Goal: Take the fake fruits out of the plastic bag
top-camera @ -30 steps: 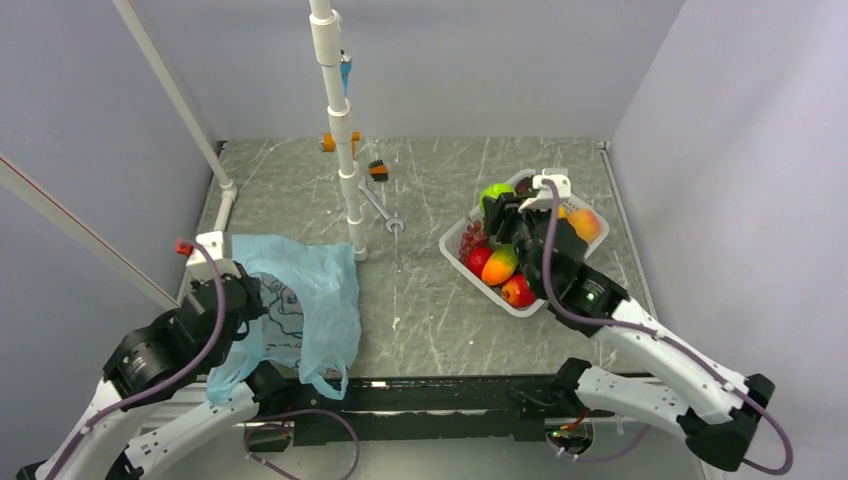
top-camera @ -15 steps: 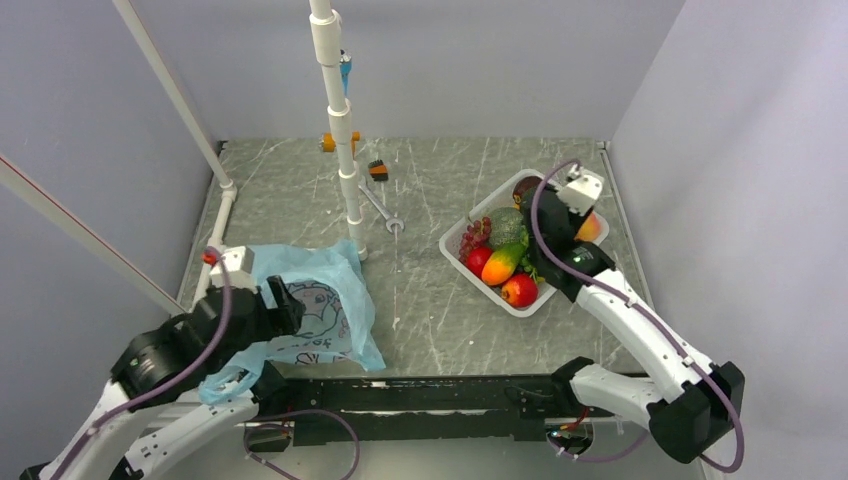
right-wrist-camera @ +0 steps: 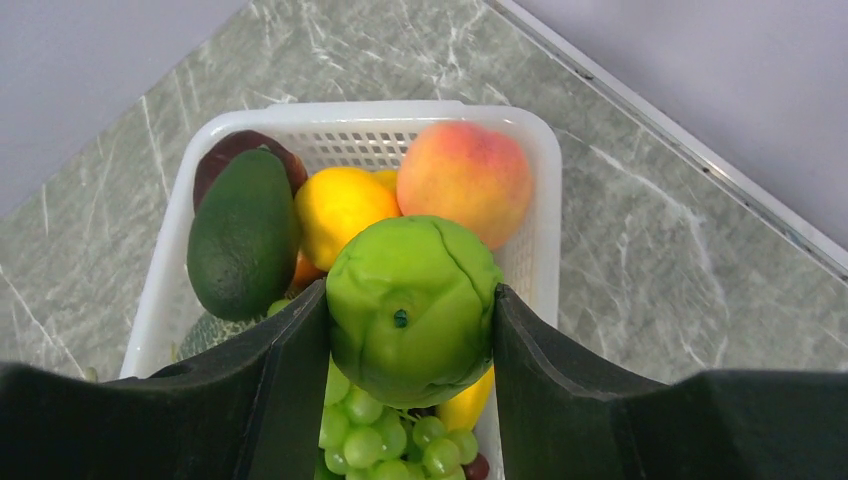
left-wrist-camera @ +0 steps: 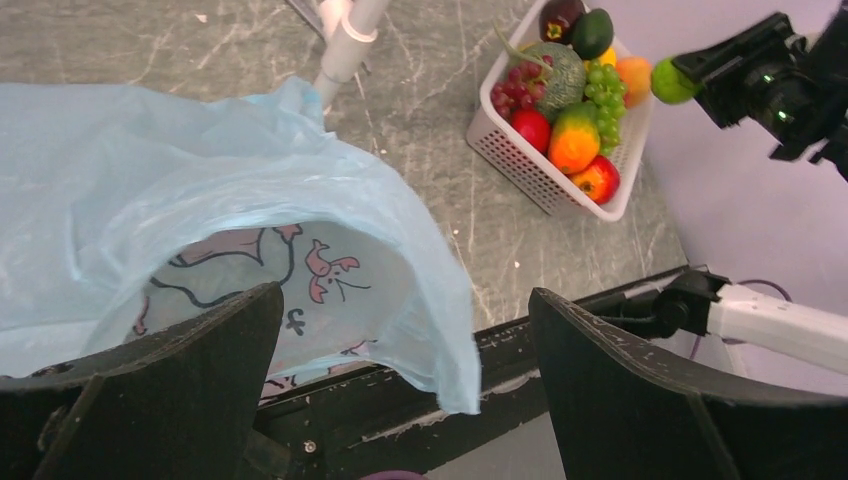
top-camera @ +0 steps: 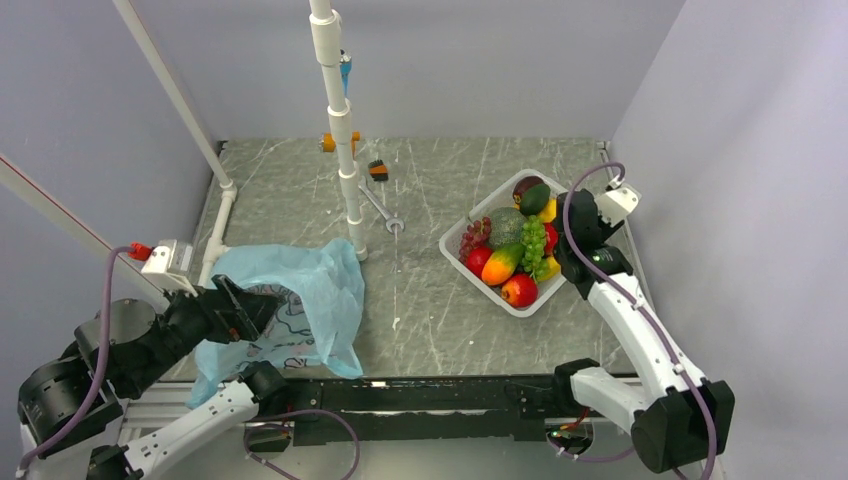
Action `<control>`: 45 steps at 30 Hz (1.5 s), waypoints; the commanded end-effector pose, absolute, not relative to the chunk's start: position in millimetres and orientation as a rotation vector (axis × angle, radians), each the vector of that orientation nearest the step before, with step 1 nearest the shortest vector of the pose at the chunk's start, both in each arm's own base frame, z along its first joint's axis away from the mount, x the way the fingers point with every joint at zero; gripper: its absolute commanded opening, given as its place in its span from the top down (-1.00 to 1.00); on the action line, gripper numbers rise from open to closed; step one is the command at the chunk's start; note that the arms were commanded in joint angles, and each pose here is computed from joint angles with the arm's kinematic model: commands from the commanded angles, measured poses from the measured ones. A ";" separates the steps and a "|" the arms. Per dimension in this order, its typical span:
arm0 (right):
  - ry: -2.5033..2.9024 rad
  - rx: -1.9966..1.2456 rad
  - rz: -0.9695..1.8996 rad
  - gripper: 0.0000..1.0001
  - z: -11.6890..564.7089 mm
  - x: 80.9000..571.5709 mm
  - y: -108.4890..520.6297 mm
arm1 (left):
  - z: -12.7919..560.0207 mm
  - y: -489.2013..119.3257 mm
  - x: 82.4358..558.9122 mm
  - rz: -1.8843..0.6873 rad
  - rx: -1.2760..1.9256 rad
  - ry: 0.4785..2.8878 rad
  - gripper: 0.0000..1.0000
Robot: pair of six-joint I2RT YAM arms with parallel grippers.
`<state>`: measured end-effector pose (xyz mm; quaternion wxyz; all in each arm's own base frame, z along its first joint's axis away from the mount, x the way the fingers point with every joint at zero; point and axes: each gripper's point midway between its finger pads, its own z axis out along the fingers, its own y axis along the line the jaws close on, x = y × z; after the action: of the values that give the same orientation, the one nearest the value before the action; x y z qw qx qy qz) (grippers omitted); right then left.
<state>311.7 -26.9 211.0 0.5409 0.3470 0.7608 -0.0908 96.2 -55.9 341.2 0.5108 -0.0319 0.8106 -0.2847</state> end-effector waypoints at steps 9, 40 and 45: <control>1.862 0.763 -0.246 0.45 210.6 379.1 -22.2 | 374.0 -87.7 89.0 -0.859 0.065 1.888 -0.99; 2.033 0.838 -0.070 -0.03 138.7 343.7 -21.3 | 340.5 -106.4 96.6 -0.887 0.066 1.943 -0.99; 2.069 0.825 -0.041 -0.30 139.6 354.3 -14.3 | 340.3 -110.9 95.8 -0.900 0.073 1.966 -0.99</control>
<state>351.5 -33.0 148.1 0.4658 0.3667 0.8039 -0.0481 95.7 -102.6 329.2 0.4710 0.0294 0.8113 -0.3452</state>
